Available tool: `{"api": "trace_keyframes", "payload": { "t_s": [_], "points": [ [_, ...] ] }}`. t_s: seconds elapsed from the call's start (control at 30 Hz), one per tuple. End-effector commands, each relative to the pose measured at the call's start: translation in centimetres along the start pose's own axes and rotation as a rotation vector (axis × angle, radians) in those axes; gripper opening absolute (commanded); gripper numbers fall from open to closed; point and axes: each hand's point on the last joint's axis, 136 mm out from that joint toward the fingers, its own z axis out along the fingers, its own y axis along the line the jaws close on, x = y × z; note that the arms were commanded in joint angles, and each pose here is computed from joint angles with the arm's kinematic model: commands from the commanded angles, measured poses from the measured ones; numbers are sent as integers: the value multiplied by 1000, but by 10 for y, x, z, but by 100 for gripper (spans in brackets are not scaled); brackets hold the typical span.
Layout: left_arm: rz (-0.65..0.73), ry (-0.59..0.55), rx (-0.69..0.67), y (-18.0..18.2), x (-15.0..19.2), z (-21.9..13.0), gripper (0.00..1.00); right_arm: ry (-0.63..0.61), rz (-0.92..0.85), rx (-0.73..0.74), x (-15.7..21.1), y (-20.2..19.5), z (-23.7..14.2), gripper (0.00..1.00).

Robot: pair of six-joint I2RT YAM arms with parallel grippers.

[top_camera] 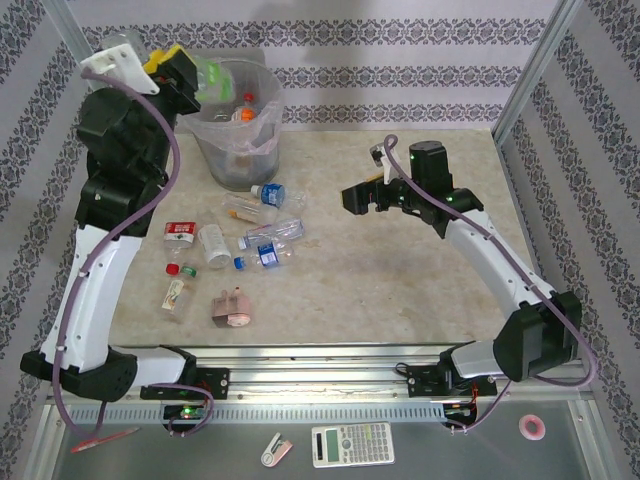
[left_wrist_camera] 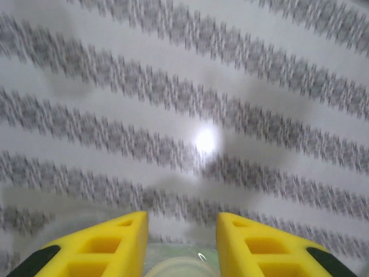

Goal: Throw the plastic bottles in the bin

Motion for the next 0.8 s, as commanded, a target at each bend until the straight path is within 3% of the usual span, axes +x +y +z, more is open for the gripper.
{"api": "trace_keyframes", "payload": {
  "t_s": [0.0, 0.13, 0.27, 0.47, 0.6, 0.67, 0.7, 0.73, 0.77],
  "points": [
    [98, -342, -14, -3, -78, -23, 0, -42, -11, -39, -22, 7, -5, 98],
    [148, -464, 13, -12, -100, -32, 0, -46, -16, -45, -29, 3, -1, 98],
    [165, -517, 34, -18, -102, -28, 0, -50, -17, -55, -35, 1, 1, 98],
    [204, -405, 55, -26, -62, 19, 0, -49, -10, -61, -39, -2, 2, 98],
    [150, -242, 36, 4, -2, 78, 0, -47, 5, -53, -36, -6, 0, 98],
    [90, -123, 53, 23, 38, 112, 10, -42, 15, -58, -34, -6, -2, 98],
    [81, -57, 40, 32, 61, 128, 25, -39, 22, -59, -32, -6, -3, 98],
    [71, 15, 13, 44, 84, 144, 60, -34, 25, -65, -31, -4, -5, 98],
    [55, 84, -19, 54, 102, 154, 79, -33, 27, -70, -30, -3, -7, 98]
  ]
}}
